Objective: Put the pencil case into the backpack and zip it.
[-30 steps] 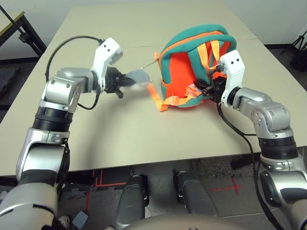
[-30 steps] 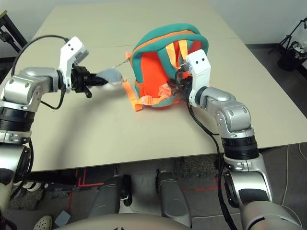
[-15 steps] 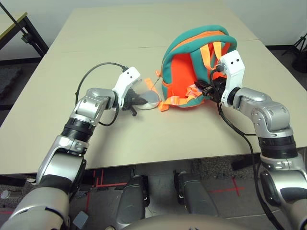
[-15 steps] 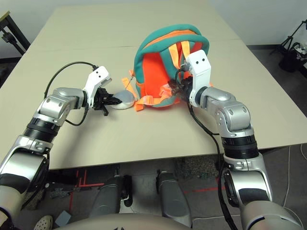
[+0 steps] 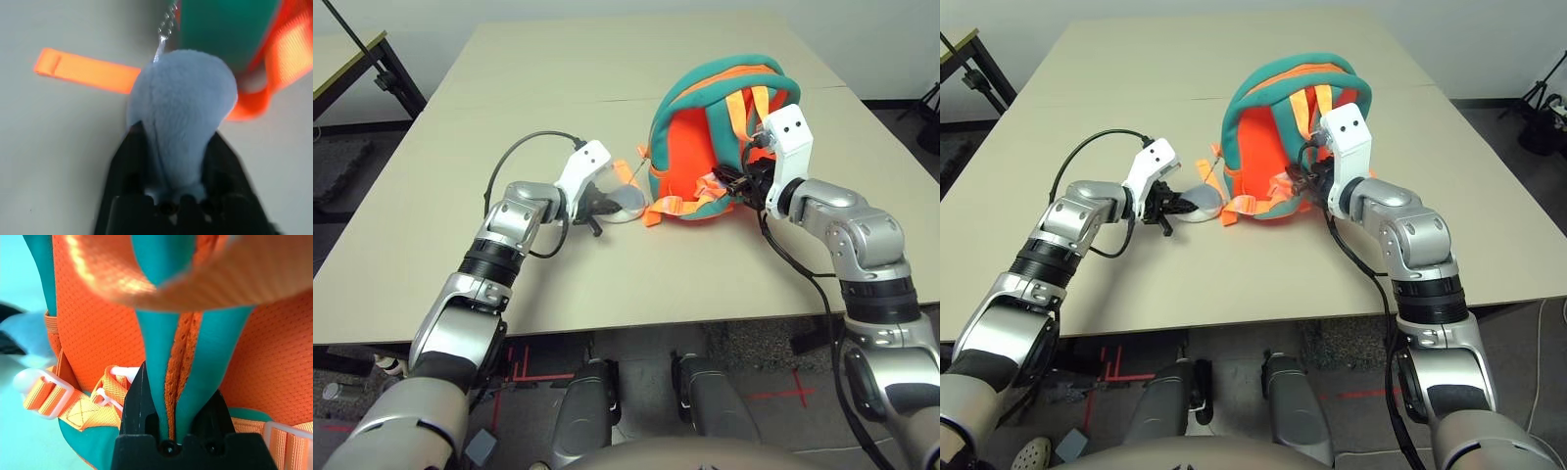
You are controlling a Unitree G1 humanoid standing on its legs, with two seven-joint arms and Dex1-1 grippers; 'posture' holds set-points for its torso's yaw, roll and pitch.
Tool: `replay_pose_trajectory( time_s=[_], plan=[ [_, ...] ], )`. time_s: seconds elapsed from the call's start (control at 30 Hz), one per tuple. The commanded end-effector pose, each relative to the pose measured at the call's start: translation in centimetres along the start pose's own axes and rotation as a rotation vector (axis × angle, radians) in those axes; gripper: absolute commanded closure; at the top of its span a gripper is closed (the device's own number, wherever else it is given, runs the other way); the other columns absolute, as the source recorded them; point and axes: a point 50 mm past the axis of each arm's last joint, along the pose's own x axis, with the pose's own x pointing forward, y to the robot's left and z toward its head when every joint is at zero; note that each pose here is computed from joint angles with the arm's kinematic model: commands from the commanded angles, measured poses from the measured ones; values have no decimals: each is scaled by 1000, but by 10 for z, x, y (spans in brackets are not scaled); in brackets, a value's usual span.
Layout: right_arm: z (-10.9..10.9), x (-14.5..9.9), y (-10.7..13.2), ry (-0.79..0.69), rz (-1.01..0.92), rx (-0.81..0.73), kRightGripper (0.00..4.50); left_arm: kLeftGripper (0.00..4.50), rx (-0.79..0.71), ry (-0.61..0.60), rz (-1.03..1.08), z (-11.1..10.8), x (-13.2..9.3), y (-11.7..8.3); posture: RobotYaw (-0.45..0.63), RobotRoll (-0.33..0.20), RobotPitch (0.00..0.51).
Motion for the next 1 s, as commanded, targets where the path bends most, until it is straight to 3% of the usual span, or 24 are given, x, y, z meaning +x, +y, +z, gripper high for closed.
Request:
replay_pose_trajectory(
  time_s=[0.03, 0.13, 0.17, 0.33, 0.67, 0.7, 0.73, 1.0],
  plan=[
    [-11, 4, 4, 57, 17, 15, 4069, 1395, -86, -200, 71, 30, -15, 16, -127, 0, 151],
    [-12, 5, 5, 57, 18, 17, 4069, 181, -125, -333, 91, 51, -26, 23, -125, 0, 154],
    [-12, 5, 5, 58, 18, 17, 4069, 8, -136, -363, 91, 56, -29, 24, -125, 0, 154],
    [-11, 5, 5, 56, 18, 18, 4069, 0, -182, -458, 87, 71, -40, 27, -124, 0, 155],
    [-7, 6, 3, 46, -6, 7, 4069, 0, -212, -538, 161, 73, -46, 32, -125, 0, 162],
    [-6, 6, 3, 43, -9, 9, 3340, 0, -213, -538, 163, 72, -47, 32, -125, 0, 165],
    [-5, 5, 2, 41, -11, 11, 3136, 0, -213, -538, 165, 72, -47, 31, -125, 0, 166],
    [11, -14, -8, 11, -30, 75, 179, 0, -222, -537, 189, 68, -52, 29, -123, 0, 180]
  ],
)
